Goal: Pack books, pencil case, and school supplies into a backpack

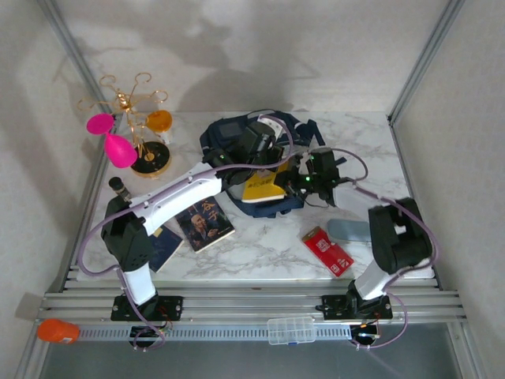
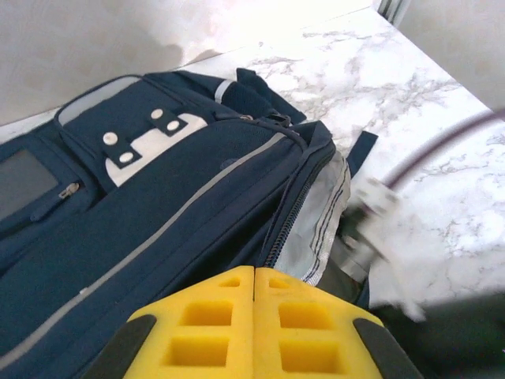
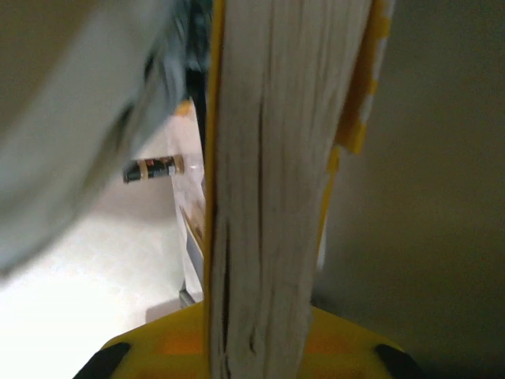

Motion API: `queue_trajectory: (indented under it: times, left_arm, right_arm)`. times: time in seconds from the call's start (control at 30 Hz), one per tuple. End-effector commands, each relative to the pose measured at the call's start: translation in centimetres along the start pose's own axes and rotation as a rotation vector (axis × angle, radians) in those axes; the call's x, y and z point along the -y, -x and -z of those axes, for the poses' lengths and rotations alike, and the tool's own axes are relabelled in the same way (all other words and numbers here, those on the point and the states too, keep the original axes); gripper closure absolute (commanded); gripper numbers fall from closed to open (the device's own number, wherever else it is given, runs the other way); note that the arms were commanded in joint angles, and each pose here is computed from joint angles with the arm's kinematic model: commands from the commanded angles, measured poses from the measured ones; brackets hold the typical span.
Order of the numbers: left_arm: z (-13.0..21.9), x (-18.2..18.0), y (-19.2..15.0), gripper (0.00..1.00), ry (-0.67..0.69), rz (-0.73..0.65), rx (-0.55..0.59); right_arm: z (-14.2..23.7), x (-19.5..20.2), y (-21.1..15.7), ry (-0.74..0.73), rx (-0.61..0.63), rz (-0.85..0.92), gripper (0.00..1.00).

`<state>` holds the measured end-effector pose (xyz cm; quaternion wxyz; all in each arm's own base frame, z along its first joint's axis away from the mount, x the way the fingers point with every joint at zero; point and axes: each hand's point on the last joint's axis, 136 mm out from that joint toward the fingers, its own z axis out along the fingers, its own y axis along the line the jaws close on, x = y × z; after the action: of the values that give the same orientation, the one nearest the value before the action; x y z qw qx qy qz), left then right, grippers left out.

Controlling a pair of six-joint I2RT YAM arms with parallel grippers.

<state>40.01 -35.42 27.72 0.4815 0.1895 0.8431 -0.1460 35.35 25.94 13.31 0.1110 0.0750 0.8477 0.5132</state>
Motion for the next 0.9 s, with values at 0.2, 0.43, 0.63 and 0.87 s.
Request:
queue_trajectory:
  times: [0.2,0.43,0.63,0.87]
  left_arm:
    - [4.7,-1.8,4.6,1.0,0.09,0.057,0.162]
    - [4.2,-2.6,4.2,1.0,0.142,0.058,0.165]
    - [3.9,-2.6,4.2,1.0,0.145,0.059,0.168]
    - [3.6,-2.6,4.2,1.0,0.143,0.061,0.171]
  right_arm:
    - [-3.4,2.0,5.5,-0.079,0.008,0.14,0.94]
    - [-1.9,6.1,6.6,-0.218,0.059,0.124,0.6]
    - [0.0,8.8,3.1,-0.392,0.055,0.123,0.47]
    - [0.3,11.0,0.9,-0.499,0.058,0.127,0.6]
